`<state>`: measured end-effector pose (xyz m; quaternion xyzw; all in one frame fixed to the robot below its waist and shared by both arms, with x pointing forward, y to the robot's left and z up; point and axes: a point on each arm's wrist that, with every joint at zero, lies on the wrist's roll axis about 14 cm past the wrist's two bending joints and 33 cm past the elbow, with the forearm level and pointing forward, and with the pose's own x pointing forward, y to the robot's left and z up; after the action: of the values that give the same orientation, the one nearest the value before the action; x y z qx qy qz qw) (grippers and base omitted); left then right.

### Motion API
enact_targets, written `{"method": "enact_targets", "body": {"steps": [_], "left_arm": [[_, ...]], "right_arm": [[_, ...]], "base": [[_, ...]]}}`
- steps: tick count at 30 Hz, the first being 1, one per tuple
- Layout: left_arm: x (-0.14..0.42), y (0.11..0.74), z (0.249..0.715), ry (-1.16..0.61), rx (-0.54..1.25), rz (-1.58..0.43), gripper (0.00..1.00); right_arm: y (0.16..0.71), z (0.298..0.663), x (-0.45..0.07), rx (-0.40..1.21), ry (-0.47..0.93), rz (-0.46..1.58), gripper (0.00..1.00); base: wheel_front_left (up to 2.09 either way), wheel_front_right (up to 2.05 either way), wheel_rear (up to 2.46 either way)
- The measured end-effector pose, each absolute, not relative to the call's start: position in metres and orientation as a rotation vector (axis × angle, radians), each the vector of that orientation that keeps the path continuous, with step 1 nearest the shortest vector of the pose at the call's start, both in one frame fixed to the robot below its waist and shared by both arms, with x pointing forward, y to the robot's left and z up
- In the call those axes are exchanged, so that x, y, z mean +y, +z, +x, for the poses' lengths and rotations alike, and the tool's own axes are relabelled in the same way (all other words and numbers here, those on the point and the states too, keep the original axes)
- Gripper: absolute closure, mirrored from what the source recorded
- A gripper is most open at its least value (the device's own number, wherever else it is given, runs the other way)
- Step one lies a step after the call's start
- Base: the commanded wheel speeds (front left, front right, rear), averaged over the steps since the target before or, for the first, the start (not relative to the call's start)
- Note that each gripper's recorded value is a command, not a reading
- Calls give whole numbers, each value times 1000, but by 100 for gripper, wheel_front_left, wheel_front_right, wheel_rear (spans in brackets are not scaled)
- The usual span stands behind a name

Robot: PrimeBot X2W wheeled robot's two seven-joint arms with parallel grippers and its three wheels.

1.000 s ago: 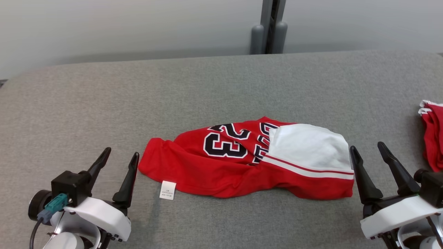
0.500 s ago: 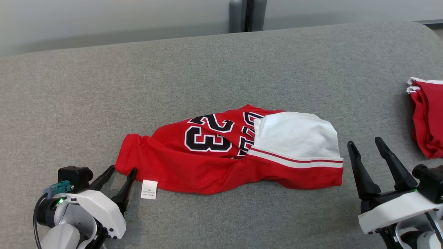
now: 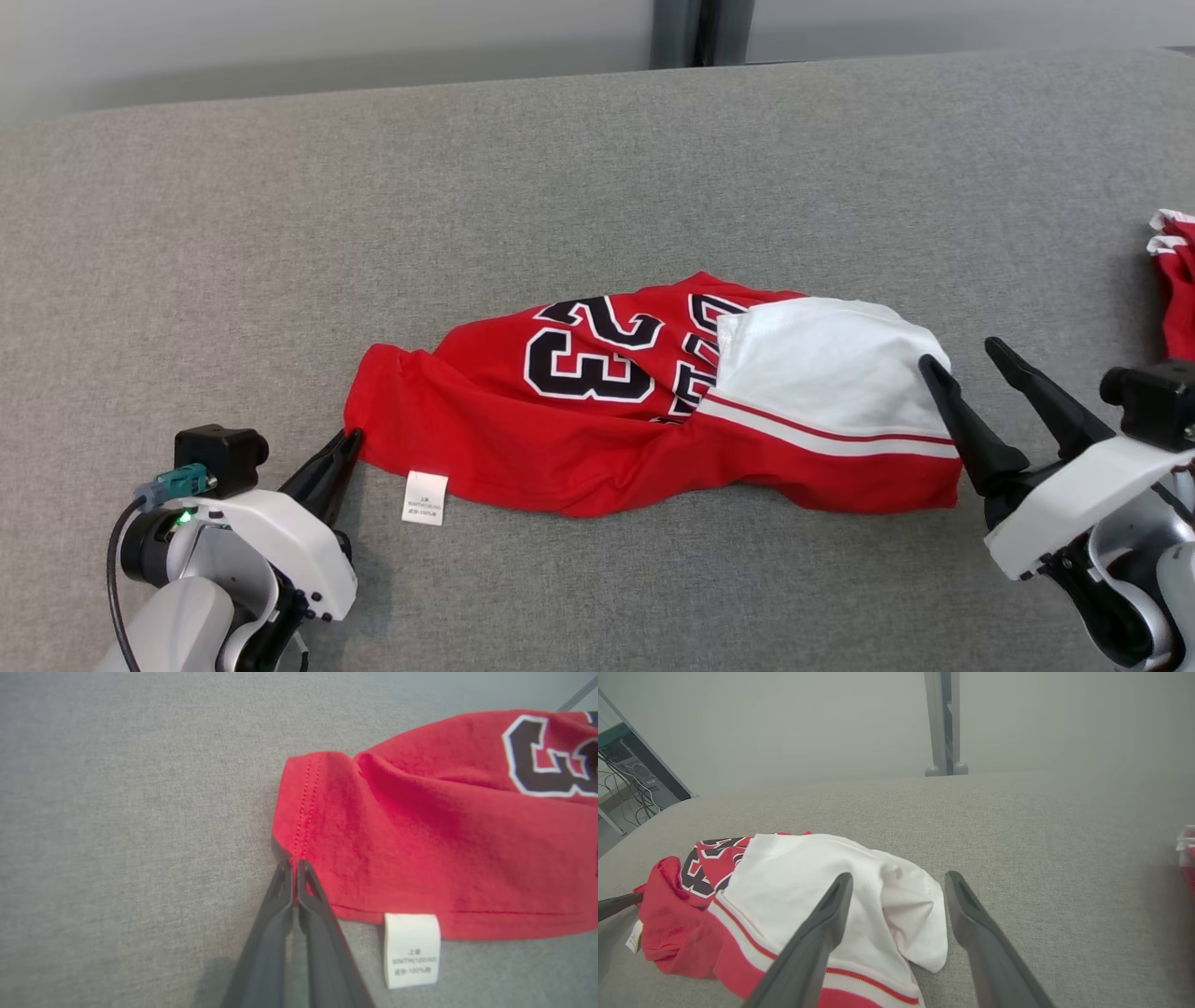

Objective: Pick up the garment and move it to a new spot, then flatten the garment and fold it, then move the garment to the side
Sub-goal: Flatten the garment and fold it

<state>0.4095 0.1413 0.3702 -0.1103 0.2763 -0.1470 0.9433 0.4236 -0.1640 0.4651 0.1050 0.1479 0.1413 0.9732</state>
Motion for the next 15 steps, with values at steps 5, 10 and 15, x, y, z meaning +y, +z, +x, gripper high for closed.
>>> {"method": "enact_targets", "body": {"steps": [5,10,15], "left_arm": [[146,368,408,-279,563,-232,100],[150,371,411,-266,537,-231,100],[154,391,424,-244,436,-232,100]], "right_arm": [[457,433,-143,349,377,213,7],[460,437,-132,330,427,230,100],[488,443,-134,192,433,244,100]], "base": [[0,0,0],[0,0,0],[0,0,0]]}}
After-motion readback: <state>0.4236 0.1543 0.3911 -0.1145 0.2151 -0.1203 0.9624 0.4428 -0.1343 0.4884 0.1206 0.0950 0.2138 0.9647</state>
